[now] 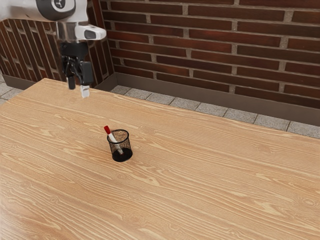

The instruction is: Take the marker out of the pen holder and place it to the left of the pen holder.

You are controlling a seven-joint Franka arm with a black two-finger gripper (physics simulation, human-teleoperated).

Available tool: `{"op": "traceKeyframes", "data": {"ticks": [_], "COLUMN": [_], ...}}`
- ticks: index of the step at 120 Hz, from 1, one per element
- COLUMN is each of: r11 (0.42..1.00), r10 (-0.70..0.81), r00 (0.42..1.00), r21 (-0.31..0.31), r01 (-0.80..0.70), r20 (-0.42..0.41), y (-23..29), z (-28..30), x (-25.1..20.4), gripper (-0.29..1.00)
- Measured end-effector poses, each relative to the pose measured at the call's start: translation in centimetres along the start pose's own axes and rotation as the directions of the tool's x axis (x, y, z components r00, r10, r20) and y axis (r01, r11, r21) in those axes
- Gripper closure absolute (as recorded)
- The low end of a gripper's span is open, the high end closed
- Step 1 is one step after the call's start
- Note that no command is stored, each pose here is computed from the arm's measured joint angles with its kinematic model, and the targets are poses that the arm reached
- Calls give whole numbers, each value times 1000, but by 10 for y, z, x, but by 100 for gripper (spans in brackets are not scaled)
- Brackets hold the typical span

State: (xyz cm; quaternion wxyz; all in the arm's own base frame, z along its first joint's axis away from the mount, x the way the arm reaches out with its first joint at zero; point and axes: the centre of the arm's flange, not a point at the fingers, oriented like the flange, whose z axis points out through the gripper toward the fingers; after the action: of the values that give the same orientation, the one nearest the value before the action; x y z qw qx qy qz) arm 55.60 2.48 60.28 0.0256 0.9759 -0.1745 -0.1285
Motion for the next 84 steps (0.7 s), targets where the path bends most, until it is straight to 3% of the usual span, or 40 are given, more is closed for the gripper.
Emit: {"op": "traceKeyframes", "data": {"ticks": [28, 38, 45, 55, 70, 84], "r11": [992, 958, 876, 686, 505, 369], "r10": [122, 282, 479, 725, 862, 930], "r00": [988, 948, 869, 688, 507, 366], "r21": [50, 87, 126, 114, 60, 95], "r01": [-117, -272, -465, -719, -861, -925], "r20": [-95, -147, -123, -24, 10, -43], "y": [2, 30, 68, 114, 69, 31], "z": [-12, -36, -31, 30, 124, 164], "x": [10, 0, 19, 78, 127, 154], "gripper": [0, 1, 0, 1, 0, 0]}}
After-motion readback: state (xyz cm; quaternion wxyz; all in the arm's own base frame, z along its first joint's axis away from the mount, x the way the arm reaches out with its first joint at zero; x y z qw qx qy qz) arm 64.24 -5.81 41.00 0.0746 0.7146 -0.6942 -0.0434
